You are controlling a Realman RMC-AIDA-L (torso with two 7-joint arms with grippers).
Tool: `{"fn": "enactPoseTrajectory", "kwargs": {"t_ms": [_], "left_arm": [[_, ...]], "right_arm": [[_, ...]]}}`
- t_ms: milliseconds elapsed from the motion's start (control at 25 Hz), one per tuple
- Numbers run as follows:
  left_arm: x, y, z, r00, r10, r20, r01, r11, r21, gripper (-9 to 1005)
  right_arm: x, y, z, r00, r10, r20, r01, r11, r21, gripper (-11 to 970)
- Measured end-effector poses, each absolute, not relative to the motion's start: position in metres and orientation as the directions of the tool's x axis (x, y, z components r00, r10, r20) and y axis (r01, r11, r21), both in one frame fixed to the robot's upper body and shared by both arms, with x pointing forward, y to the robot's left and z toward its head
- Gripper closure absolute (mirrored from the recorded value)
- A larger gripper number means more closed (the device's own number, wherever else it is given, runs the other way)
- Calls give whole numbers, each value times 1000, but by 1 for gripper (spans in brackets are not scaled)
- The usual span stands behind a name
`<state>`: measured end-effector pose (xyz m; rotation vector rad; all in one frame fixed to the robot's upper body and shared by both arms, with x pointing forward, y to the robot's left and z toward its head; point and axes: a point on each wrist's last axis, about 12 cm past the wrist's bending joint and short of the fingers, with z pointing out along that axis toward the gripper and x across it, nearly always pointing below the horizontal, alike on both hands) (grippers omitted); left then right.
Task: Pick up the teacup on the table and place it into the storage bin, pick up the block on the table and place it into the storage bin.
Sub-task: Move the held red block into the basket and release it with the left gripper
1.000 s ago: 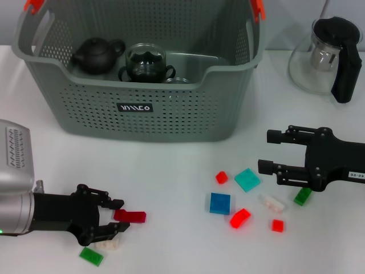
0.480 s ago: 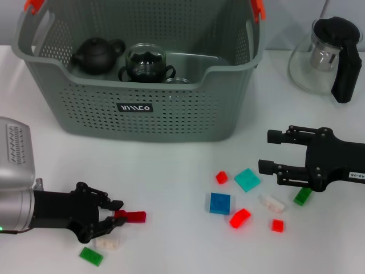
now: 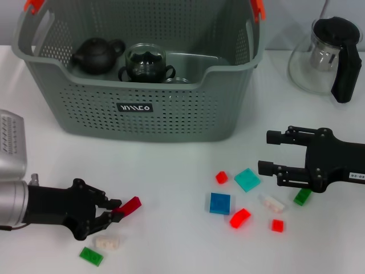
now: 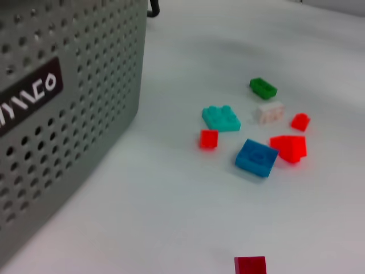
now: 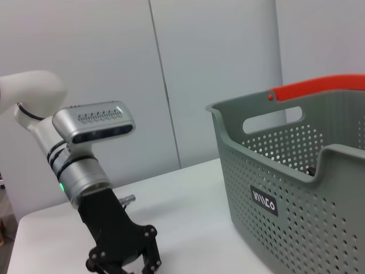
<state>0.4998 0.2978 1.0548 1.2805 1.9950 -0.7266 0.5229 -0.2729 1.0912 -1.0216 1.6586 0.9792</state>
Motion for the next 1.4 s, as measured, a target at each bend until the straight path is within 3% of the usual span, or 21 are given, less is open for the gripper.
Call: {"fn": "enactPoseTrajectory", "kwargs": {"t_ms": [320, 520, 880, 1200, 1400], "left_arm": [[500, 311, 1080, -319, 462, -827, 923, 348, -161, 802], [502, 322, 1118, -272, 303, -913, 948, 247, -200, 787], [550, 296, 1177, -250, 88, -964, 952, 206, -228, 760], [623, 269, 1258, -264, 167, -950, 896, 407, -178, 736], [662, 249, 1280, -341, 278, -898, 806, 579, -126, 722]], "right_arm": [[523, -273, 1092, -226, -193, -955, -930, 336, 152, 219], [523, -272, 1092, -226, -192, -955, -930, 335, 152, 219], [522, -271, 1092, -217, -190, -958, -935, 321, 148, 218], [522, -272, 1092, -215, -191, -958, -936, 319, 147, 218], [522, -272, 1093, -215, -191, -958, -936, 319, 146, 218]]}}
